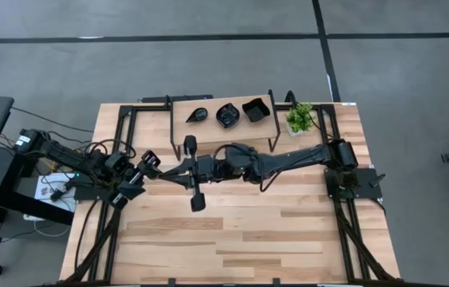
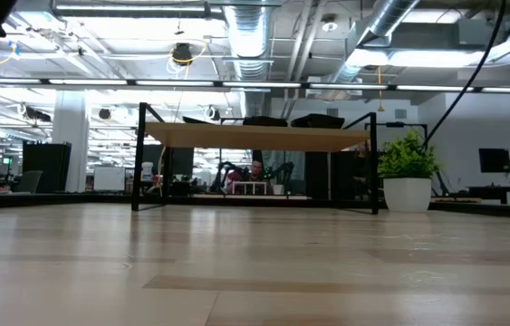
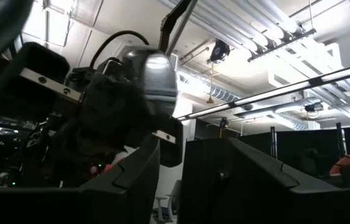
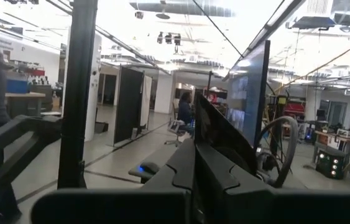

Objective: Pick & Place Mini shaped plates
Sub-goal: Stack the black drop shaped plate on the black drop shaped plate on the shelf

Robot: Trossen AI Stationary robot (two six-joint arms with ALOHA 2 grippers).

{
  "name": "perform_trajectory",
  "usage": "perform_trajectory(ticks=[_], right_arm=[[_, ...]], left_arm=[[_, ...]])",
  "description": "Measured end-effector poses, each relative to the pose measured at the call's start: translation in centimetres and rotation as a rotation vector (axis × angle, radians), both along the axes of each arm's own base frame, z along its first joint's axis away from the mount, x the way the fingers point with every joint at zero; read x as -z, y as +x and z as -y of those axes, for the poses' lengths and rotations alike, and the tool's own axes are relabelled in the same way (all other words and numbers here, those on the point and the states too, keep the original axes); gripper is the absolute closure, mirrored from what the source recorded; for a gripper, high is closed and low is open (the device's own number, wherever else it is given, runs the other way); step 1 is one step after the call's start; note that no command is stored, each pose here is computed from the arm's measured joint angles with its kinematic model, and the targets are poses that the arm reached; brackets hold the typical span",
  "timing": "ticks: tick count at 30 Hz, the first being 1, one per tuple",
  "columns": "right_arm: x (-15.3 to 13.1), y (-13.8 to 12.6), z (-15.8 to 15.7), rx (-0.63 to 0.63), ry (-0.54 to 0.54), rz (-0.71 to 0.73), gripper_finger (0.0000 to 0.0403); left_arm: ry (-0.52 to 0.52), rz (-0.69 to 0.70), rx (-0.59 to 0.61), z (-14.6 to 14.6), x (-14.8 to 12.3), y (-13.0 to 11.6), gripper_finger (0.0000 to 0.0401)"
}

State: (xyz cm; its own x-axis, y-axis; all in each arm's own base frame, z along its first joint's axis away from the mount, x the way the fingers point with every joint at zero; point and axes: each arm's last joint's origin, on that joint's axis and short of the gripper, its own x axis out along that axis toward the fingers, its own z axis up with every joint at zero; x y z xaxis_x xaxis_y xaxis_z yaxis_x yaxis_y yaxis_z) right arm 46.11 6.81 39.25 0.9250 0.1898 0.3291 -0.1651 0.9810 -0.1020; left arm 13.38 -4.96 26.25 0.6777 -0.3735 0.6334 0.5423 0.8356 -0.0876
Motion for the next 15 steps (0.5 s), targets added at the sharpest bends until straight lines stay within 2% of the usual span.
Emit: perform_trajectory(ticks=[8, 15], right_arm=[[-2.1, -1.8, -0.3, 0.006, -0.055, -0.020, 0.0401], [-3.9, -4.2, -0.2, 0.006, -0.097, -0.132, 0.0401]], left_arm=[[-0.004, 0.000, -0.010, 0.0, 0.0, 0.0, 0.0215], [-0.027, -0.007, -0.031, -0.1, 0.0, 0.0, 0.0215]])
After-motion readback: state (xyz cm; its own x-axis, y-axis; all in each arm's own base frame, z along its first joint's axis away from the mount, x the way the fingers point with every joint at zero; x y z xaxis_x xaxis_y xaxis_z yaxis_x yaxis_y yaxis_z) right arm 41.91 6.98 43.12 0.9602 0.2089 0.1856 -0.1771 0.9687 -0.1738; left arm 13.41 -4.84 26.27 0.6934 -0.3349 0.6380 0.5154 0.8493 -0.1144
